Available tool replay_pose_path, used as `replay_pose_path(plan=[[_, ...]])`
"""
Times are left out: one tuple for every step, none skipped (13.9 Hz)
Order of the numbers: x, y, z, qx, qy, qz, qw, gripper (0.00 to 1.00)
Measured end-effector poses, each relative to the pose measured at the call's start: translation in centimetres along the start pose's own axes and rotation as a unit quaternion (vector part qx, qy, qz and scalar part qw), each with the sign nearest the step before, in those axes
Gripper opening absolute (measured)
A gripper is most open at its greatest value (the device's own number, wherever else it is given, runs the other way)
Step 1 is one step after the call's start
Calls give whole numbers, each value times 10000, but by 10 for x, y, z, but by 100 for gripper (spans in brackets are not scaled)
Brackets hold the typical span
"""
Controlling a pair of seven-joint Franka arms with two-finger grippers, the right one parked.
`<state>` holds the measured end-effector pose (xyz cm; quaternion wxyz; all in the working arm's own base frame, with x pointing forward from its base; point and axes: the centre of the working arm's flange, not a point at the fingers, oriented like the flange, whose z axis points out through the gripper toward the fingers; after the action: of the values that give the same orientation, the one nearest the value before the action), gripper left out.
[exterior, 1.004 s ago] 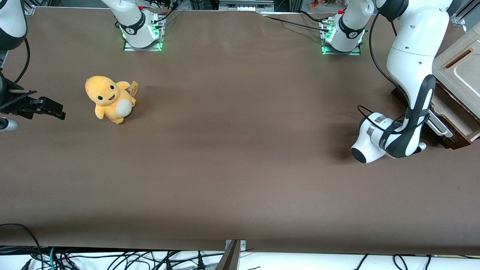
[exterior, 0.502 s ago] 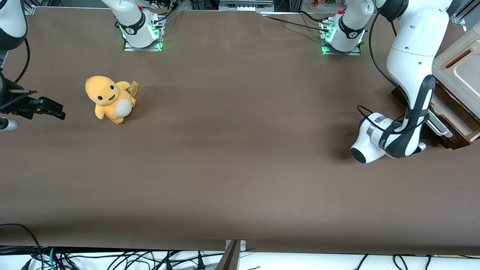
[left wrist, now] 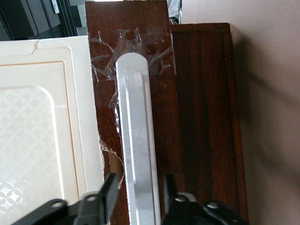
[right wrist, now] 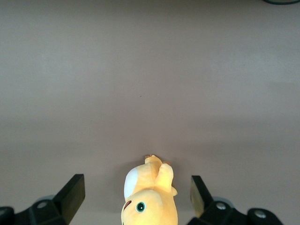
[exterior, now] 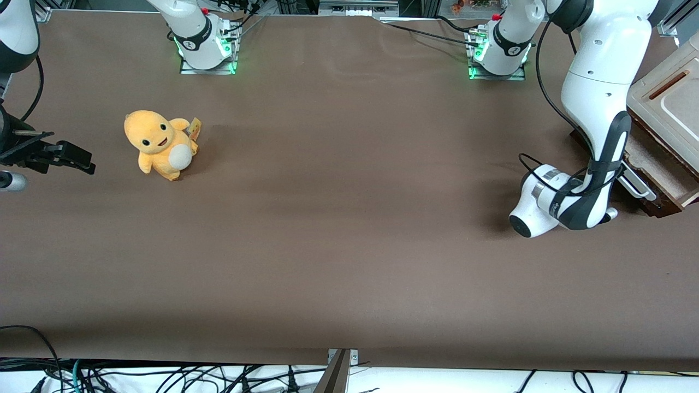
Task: Open lower drawer with left arm only
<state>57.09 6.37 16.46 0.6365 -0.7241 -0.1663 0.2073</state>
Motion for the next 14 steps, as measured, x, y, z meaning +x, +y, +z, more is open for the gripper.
replay_pose_path(plan=[[0,0,0,5,-4,3,10000,66],[0,0,0,6,-4,7,10000,74],[0,0,0,6,-2,11,10000,84],[0,0,0,5,3,14,10000,95],[-1,0,-2,19,1,11,10000,100],[-1,-4,-4,68,-29,-13,10000,100],[-1,-10,-10,125,-61,-30,9999,100],[0,-18,-19,141,-61,26,9999,100],[1,-25,-30,119,-17,145,9998,100],[1,-32,-43,71,43,281,9996,100],[1,-40,-57,-8,58,432,9990,100],[2,-51,-68,-145,-16,593,9981,100],[3,-66,-78,-347,-127,751,9965,100],[5,-82,-87,-608,-218,883,9940,100]])
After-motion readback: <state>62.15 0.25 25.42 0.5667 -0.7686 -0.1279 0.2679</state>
